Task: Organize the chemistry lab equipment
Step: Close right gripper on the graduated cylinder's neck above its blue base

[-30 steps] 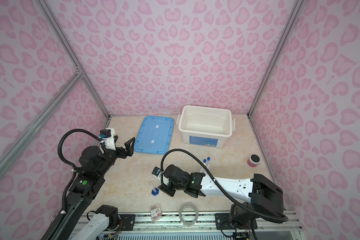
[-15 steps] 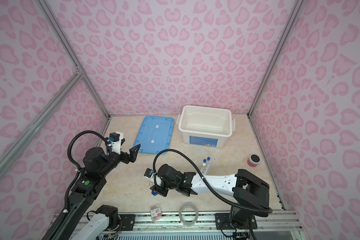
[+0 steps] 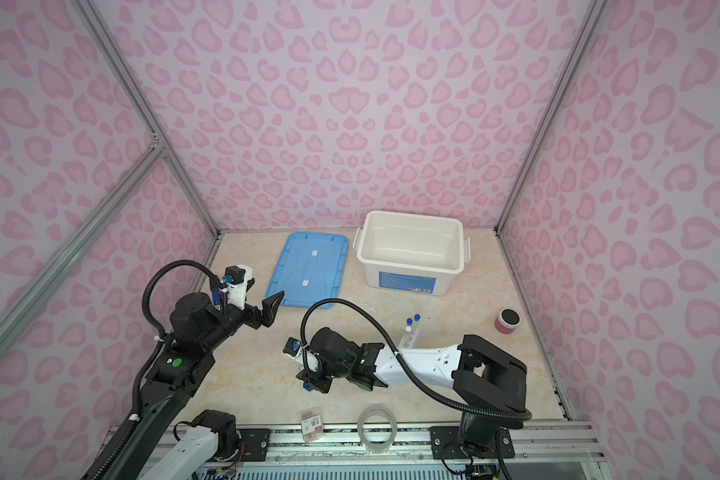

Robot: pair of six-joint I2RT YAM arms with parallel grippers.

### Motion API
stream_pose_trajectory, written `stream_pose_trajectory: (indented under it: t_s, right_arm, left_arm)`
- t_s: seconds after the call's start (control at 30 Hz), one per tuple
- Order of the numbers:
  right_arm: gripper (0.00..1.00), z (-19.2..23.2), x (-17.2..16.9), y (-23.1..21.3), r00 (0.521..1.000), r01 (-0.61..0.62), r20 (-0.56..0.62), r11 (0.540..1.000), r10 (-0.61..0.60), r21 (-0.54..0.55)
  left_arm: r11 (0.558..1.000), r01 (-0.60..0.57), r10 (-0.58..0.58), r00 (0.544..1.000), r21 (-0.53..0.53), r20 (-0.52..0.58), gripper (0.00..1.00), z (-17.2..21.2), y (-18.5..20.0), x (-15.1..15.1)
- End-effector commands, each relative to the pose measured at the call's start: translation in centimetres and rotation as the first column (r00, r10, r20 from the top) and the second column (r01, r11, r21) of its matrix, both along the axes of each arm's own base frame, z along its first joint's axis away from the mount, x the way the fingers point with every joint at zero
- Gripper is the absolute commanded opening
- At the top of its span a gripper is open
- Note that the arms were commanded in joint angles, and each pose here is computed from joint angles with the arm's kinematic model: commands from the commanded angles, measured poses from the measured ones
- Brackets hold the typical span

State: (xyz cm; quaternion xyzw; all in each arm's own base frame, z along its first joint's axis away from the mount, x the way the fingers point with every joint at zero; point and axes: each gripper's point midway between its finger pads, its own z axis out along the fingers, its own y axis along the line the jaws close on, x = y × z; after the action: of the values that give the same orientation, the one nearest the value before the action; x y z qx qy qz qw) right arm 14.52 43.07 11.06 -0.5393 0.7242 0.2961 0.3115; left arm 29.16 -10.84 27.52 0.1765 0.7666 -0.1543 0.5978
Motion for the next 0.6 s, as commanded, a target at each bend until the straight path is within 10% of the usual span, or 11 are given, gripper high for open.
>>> stream_pose_trajectory:
  t_s: [0.0, 0.57]
  right_arm:
    - [0.32, 0.25, 0.28, 0.44, 1.000, 0.001, 0.010, 1.000, -0.001, 0.018]
    - [0.16, -0.25, 0.73, 0.35, 0.999, 0.035, 0.036, 0.999, -0.034, -0.014]
  left_arm:
    - [1.000, 0.007, -0.007, 1.000, 0.005, 0.022, 0.95, 0.36, -0.07, -0.05]
    - [1.000, 0.007, -0.008, 0.999, 0.009, 0.032, 0.95, 0.52, -0.02, -0.19]
